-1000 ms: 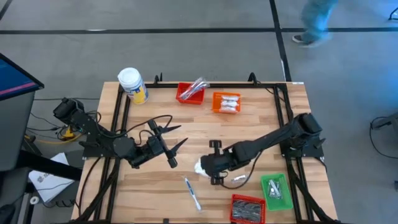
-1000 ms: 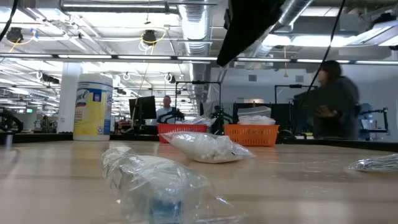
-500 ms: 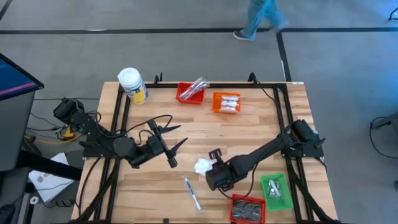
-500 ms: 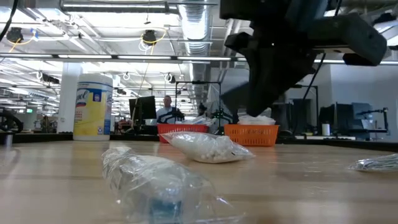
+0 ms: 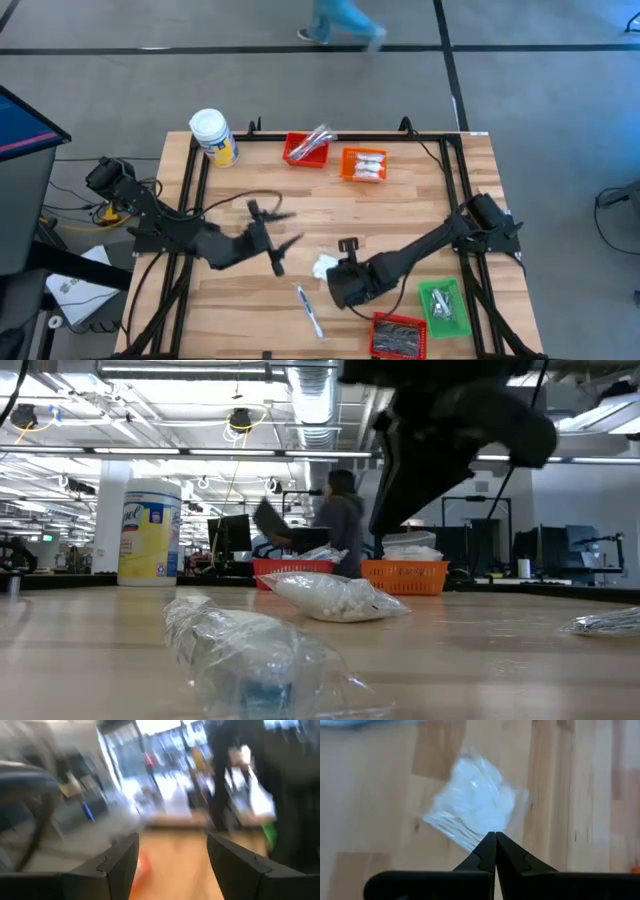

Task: Pick & Place Travel size toiletries
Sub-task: Put the white cotton pack into the orange bin

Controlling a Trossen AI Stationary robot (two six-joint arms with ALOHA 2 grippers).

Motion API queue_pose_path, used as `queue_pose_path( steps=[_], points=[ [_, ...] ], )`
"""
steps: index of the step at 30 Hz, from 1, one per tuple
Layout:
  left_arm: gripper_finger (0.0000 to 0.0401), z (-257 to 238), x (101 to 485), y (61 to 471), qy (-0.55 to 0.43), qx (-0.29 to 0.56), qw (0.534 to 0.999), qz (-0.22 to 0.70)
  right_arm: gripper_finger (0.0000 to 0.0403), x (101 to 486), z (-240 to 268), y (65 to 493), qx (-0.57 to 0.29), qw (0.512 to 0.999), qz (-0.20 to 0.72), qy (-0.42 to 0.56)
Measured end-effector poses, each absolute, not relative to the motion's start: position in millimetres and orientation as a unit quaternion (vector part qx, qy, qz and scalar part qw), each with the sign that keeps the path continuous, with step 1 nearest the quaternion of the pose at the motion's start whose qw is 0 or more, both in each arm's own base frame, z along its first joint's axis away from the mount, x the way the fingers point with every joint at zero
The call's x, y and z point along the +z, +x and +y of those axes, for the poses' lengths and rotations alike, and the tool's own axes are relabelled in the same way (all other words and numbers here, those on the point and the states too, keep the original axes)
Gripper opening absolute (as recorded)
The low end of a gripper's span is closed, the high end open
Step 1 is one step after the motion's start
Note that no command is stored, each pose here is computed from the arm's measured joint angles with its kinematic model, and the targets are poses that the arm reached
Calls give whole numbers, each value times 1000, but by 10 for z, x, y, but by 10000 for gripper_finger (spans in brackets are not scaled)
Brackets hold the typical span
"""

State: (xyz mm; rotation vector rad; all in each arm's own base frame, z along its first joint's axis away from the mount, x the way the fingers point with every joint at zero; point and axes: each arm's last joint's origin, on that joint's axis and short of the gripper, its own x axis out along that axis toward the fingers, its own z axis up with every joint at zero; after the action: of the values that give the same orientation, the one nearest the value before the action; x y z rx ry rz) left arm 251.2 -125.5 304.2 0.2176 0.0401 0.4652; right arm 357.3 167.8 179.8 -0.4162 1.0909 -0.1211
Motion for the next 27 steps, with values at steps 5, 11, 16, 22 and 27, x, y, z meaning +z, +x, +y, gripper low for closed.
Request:
queue_pose_path(
  steps=[5,11,16,22,27],
  points=[
    [227,-1221,2714,2551,-21,148,982,111,0,1680,1764,3498,-72,853,483,-184],
    [227,-1181,2572,2637,-99,123,976,149,0,1612,1581,3259,-58,902,421,-78],
    [227,-955,2382,2732,-171,132,956,198,0,1666,1293,3121,47,942,319,88],
    [227,-614,1930,2721,-274,145,917,252,2,1510,1001,2952,87,916,329,215],
    [227,-499,1734,2739,-345,64,899,261,36,1400,1016,2953,95,890,361,262]
  ],
)
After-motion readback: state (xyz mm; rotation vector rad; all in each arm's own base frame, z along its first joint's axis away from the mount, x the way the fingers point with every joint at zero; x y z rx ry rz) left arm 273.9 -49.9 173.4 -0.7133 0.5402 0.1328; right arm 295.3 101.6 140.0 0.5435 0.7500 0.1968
